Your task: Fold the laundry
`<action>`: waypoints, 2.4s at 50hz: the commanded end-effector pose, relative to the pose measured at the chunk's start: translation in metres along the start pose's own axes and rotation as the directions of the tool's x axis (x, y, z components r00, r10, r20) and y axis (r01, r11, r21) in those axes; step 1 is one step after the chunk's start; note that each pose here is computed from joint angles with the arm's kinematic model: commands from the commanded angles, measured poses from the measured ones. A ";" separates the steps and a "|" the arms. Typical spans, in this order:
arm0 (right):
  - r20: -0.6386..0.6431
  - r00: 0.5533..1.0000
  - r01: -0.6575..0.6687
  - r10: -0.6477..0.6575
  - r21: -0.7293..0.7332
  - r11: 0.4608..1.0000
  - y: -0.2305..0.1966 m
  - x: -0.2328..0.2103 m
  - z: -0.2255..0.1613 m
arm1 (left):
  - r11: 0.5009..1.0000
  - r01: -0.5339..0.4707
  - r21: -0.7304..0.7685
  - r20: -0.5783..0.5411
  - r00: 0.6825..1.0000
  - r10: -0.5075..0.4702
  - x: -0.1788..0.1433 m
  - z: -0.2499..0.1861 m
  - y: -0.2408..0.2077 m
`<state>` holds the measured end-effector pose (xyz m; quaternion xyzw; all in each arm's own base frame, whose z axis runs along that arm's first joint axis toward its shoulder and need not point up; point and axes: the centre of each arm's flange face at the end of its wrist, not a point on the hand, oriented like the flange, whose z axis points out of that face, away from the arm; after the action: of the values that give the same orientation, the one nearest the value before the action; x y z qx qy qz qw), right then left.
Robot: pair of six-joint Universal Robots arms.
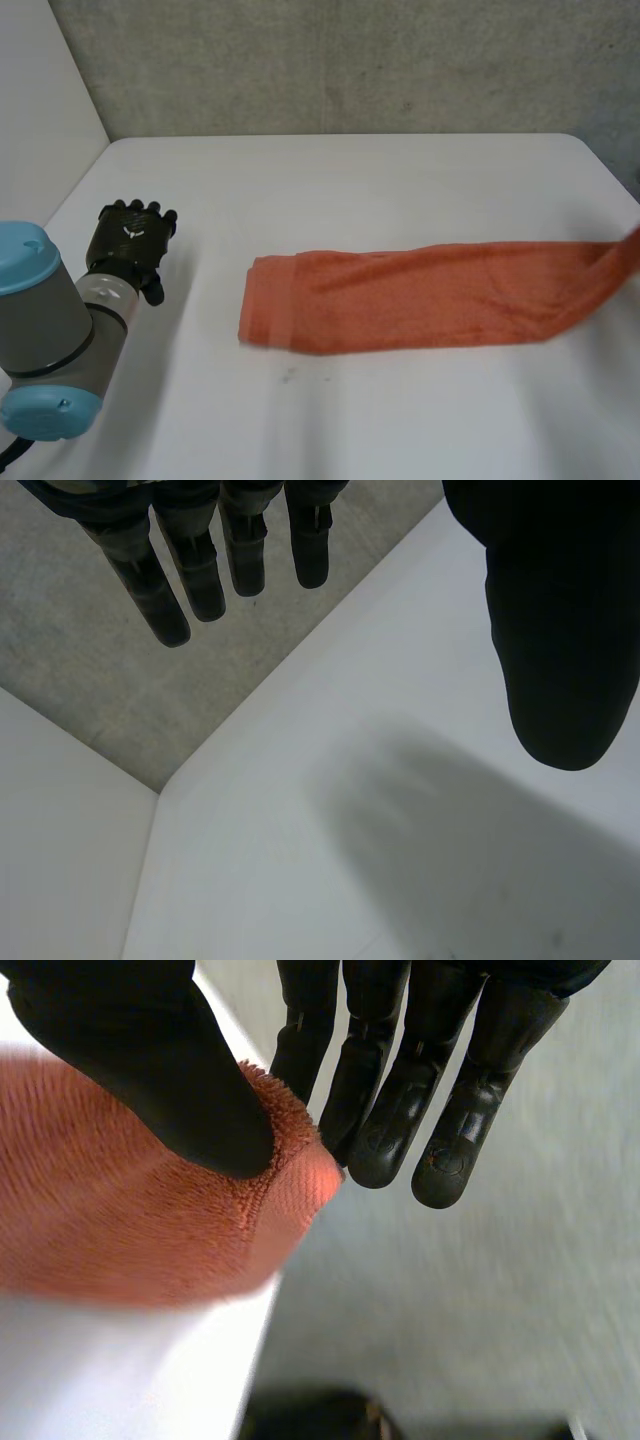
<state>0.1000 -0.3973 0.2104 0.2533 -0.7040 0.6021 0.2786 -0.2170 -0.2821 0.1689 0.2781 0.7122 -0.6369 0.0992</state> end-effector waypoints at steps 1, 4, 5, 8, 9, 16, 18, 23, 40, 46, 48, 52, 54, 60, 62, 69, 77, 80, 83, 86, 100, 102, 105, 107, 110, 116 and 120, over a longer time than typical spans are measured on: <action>0.348 0.935 -0.194 0.068 0.341 0.920 -0.110 -0.081 -0.091 | 1.000 0.002 0.000 0.001 1.000 -0.002 0.000 0.000 0.000; 0.479 0.878 -0.234 -0.003 0.435 0.869 -0.134 -0.116 -0.131 | 1.000 0.002 -0.003 0.000 1.000 -0.002 0.000 -0.001 0.001; 0.536 0.843 -0.262 -0.051 0.491 0.831 -0.147 -0.134 -0.156 | 1.000 0.001 -0.004 -0.001 1.000 -0.001 0.001 -0.001 0.001; 0.631 0.763 -0.321 -0.142 0.559 0.765 -0.161 -0.172 -0.201 | 1.000 0.001 -0.008 -0.005 1.000 -0.001 0.002 -0.002 0.002; 0.652 0.741 -0.330 -0.161 0.562 0.758 -0.161 -0.183 -0.208 | 1.000 0.001 -0.008 -0.005 1.000 -0.001 0.002 -0.002 0.002; 0.741 0.619 -0.280 -0.259 0.516 0.809 -0.133 -0.250 -0.233 | 1.000 -0.002 -0.016 -0.018 1.000 0.001 0.005 -0.005 0.005; 0.750 0.607 -0.235 -0.262 0.484 0.843 -0.123 -0.255 -0.231 | 1.000 -0.002 -0.016 -0.021 1.000 0.002 0.006 -0.006 0.005; 0.715 0.672 -0.177 -0.194 0.409 0.895 -0.121 -0.239 -0.216 | 1.000 -0.006 0.008 -0.043 0.999 0.006 0.013 -0.010 -0.002; 0.613 0.745 -0.285 0.264 -0.066 0.956 -0.017 -0.151 -0.146 | 0.970 0.082 0.231 -0.284 0.959 -0.014 0.080 -0.042 -0.063; 0.524 0.819 -0.267 0.235 -0.015 0.964 -0.006 -0.132 -0.118 | 0.971 0.075 0.225 -0.309 0.951 -0.002 0.093 -0.044 -0.061; 0.492 0.848 -0.248 0.198 0.037 0.968 -0.012 -0.126 -0.110 | 0.973 0.073 0.217 -0.306 0.952 -0.003 0.092 -0.044 -0.059; 0.493 0.859 -0.257 0.138 0.181 0.949 -0.052 -0.129 -0.114 | 0.980 0.068 0.187 -0.268 0.963 -0.016 0.086 -0.044 -0.053; 0.540 0.835 -0.288 0.102 0.271 0.919 -0.086 -0.142 -0.133 | 0.985 0.066 0.160 -0.207 0.978 -0.032 0.074 -0.042 -0.050; 0.676 0.736 -0.373 0.025 0.375 0.849 -0.135 -0.179 -0.194 | 0.995 0.065 0.079 -0.069 0.996 -0.060 0.045 -0.036 -0.034; 0.738 0.675 -0.396 -0.024 0.390 0.831 -0.140 -0.203 -0.220 | 0.996 0.066 0.061 -0.049 0.997 -0.063 0.038 -0.035 -0.029; 0.826 0.550 -0.369 -0.123 0.372 0.851 -0.127 -0.256 -0.263 | 0.997 0.067 0.033 -0.037 0.997 -0.065 0.032 -0.035 -0.021; 0.813 0.579 -0.349 -0.052 0.305 0.886 -0.122 -0.241 -0.242 | 0.991 0.109 0.082 -0.091 0.991 -0.101 0.043 -0.041 -0.034; 0.766 0.639 -0.392 0.070 0.246 0.886 -0.126 -0.215 -0.209 | 0.987 0.125 0.103 -0.100 0.988 -0.115 0.045 -0.041 -0.040; 0.728 0.658 -0.448 0.193 0.173 0.877 -0.124 -0.196 -0.183 | 0.972 0.173 0.159 -0.141 0.978 -0.151 0.051 -0.042 -0.059; 0.704 0.639 -0.511 0.309 0.088 0.855 -0.119 -0.185 -0.163 | 0.959 0.207 0.194 -0.187 0.967 -0.171 0.060 -0.043 -0.070; 0.750 0.555 -0.428 0.360 -0.113 0.897 -0.097 -0.221 -0.146 | 0.966 0.229 -0.124 -0.256 0.933 -0.254 0.101 -0.026 -0.024; 0.756 0.544 -0.395 0.363 -0.150 0.906 -0.091 -0.227 -0.145 | 0.965 0.222 -0.142 -0.244 0.937 -0.251 0.100 -0.026 -0.020; 0.764 0.532 -0.370 0.365 -0.178 0.912 -0.089 -0.228 -0.148 | 0.961 0.204 -0.185 -0.219 0.945 -0.243 0.096 -0.030 -0.012; 0.765 0.528 -0.366 0.368 -0.186 0.912 -0.088 -0.228 -0.148 | 0.962 0.200 -0.187 -0.221 0.945 -0.239 0.096 -0.031 -0.012; 0.763 0.531 -0.374 0.369 -0.179 0.910 -0.091 -0.225 -0.148 | 0.965 0.209 -0.157 -0.227 0.944 -0.241 0.089 -0.037 -0.022; 0.719 0.588 -0.494 0.370 -0.043 0.868 -0.131 -0.171 -0.147 | 0.961 0.275 -0.021 -0.245 0.931 -0.271 0.070 -0.043 -0.066; 0.653 0.621 -0.613 0.433 0.060 0.788 -0.152 -0.125 -0.142 | 0.947 0.314 0.069 -0.237 0.927 -0.290 0.055 -0.046 -0.094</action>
<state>0.3314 -0.2647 0.1732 0.3191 -0.7661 0.5245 -0.1905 -0.2973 -0.2244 0.1752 0.2580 0.7662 -0.5852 -0.0626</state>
